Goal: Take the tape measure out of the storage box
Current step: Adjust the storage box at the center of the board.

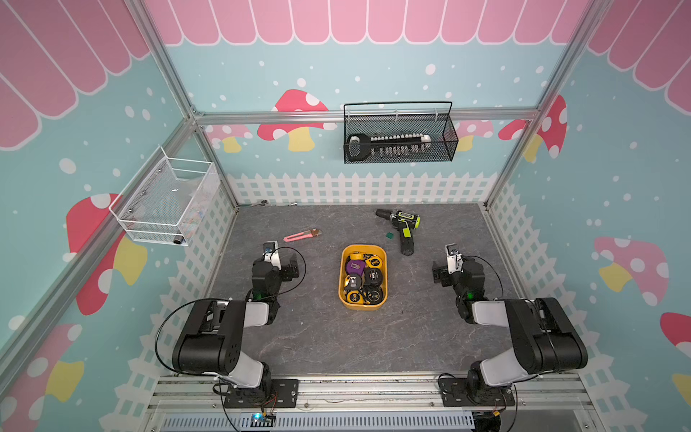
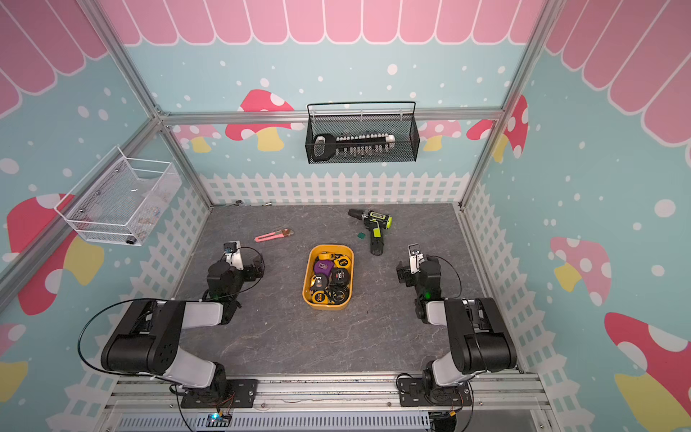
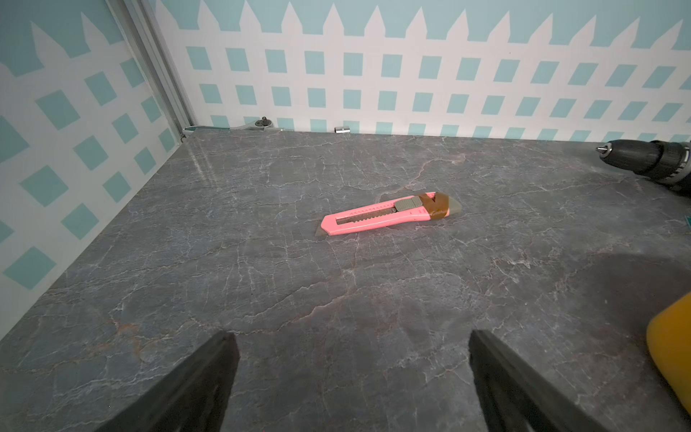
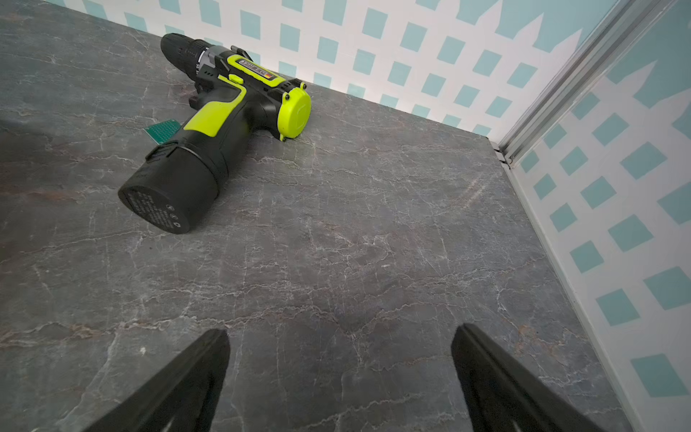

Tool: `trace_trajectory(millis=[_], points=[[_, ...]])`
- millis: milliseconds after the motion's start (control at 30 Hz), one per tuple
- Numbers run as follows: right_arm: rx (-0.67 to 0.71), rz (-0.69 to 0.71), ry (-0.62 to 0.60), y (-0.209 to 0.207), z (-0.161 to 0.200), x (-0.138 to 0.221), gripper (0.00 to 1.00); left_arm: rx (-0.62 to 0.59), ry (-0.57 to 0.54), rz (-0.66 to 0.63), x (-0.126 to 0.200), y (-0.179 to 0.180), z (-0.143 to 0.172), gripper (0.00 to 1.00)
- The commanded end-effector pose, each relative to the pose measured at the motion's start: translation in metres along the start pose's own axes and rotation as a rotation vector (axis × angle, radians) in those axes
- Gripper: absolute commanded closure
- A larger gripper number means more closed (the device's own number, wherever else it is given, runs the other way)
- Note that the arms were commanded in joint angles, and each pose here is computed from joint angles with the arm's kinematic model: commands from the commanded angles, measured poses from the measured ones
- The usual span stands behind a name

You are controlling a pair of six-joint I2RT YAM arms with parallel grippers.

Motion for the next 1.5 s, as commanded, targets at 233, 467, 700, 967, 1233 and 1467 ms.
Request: trace_trajectory(millis=[233,467,700,967,1233,1467], points=[[0.002,0.001,-0.005,-0.001,-0.003,-0.002,0.01,0.001,-0.021,0.003,0.0,0.001,-0.005,0.01],[-0.001,0.0,-0.006,-0.001,-0.004,-0.002,0.01,0.001,-0.021,0.002,0.0,0.001,-0.006,0.01],[-0.002,0.011,0.029,-0.006,-0.024,0.005,0.01,-0.013,0.049,0.035,-0.001,-0.001,-0.03,0.01],[-0.173,-0.203,0.407,0.027,-0.072,0.016,0.02,0.142,0.396,0.314,0.01,-0.065,-0.075,0.02],[-0.159,-0.427,0.536,0.105,-0.093,0.034,0.03,-0.006,0.705,0.46,0.033,-0.168,-0.044,0.05],[-0.096,-0.555,0.614,0.165,-0.085,0.037,0.03,-0.011,0.86,0.442,0.027,-0.19,-0.006,0.22]])
Point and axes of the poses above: each gripper's point midway between its finger pads, its own x axis back along the fingers, its own y axis along the line the jaws close on, z = x × y, the point moved 1 cm from there along x, back along the fingers, and after that the axes turned 7 degrees about -x, right-handed, at the moved point
